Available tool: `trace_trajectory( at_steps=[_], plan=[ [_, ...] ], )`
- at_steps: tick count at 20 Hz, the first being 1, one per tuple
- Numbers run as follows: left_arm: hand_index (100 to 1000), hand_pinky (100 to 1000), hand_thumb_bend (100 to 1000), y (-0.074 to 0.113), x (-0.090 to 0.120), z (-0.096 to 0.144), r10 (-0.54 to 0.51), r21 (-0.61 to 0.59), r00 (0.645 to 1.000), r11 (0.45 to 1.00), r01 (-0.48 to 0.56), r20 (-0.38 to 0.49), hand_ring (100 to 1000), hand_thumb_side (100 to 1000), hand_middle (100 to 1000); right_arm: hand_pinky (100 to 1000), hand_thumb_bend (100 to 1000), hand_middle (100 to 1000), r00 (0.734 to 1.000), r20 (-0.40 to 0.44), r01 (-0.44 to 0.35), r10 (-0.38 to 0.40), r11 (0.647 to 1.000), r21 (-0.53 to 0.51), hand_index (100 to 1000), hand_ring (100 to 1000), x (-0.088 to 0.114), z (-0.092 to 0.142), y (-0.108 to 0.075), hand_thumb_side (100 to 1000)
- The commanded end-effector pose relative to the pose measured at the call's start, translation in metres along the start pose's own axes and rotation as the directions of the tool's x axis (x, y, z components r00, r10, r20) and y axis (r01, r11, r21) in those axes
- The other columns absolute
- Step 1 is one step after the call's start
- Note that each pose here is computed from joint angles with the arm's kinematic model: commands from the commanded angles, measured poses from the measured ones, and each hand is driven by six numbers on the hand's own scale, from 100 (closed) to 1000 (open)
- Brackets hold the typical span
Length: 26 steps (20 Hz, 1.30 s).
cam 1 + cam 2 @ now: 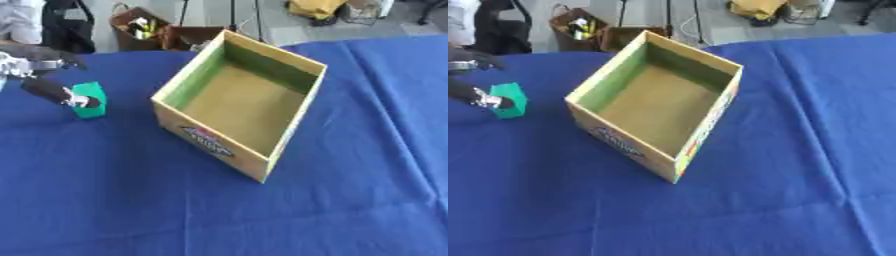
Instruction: Pick up objects on the table and place them in the box.
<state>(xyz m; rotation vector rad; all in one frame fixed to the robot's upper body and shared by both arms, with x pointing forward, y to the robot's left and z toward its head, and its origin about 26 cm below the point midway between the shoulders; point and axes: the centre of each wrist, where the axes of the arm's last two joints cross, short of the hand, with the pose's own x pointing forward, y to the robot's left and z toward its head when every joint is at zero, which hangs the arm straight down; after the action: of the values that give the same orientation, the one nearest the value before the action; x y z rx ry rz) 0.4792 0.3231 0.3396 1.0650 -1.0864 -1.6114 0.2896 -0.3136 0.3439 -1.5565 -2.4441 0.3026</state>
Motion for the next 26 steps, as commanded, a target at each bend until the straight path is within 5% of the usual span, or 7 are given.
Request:
trace_trajectory(
  at_steps=[1,7,20,26],
  plan=[
    [1000,971,719,0.016,-0.017,0.016,0.003,0.028,0.999,1.0,-0.002,-0.036,968,790,1000,780,100,729,1.0,0.024,-0.008,0.009,1.0,-0.027,704,813,0.003,-0.008,-0.008,1000],
    [1000,969,712,0.015,-0.019,0.017,0.0,0.047,0.999,0.999,0.002,-0.049,965,786,1000,780,100,728,1.0,0.014,-0.005,0.006,1.0,-0.029,701,811,0.003,-0.007,-0.007,1000],
    [1000,962,487,0.005,-0.023,0.011,-0.002,-0.001,0.997,1.0,0.002,-0.072,952,732,1000,777,100,714,1.0,0.0,0.001,-0.001,0.999,-0.053,687,802,0.004,-0.008,-0.007,1000],
    [1000,954,470,0.003,-0.023,0.01,-0.005,-0.031,0.998,1.0,0.003,-0.068,942,733,1000,775,100,705,1.0,-0.016,0.005,-0.006,0.997,-0.073,681,797,0.004,-0.008,-0.007,995]
  ],
)
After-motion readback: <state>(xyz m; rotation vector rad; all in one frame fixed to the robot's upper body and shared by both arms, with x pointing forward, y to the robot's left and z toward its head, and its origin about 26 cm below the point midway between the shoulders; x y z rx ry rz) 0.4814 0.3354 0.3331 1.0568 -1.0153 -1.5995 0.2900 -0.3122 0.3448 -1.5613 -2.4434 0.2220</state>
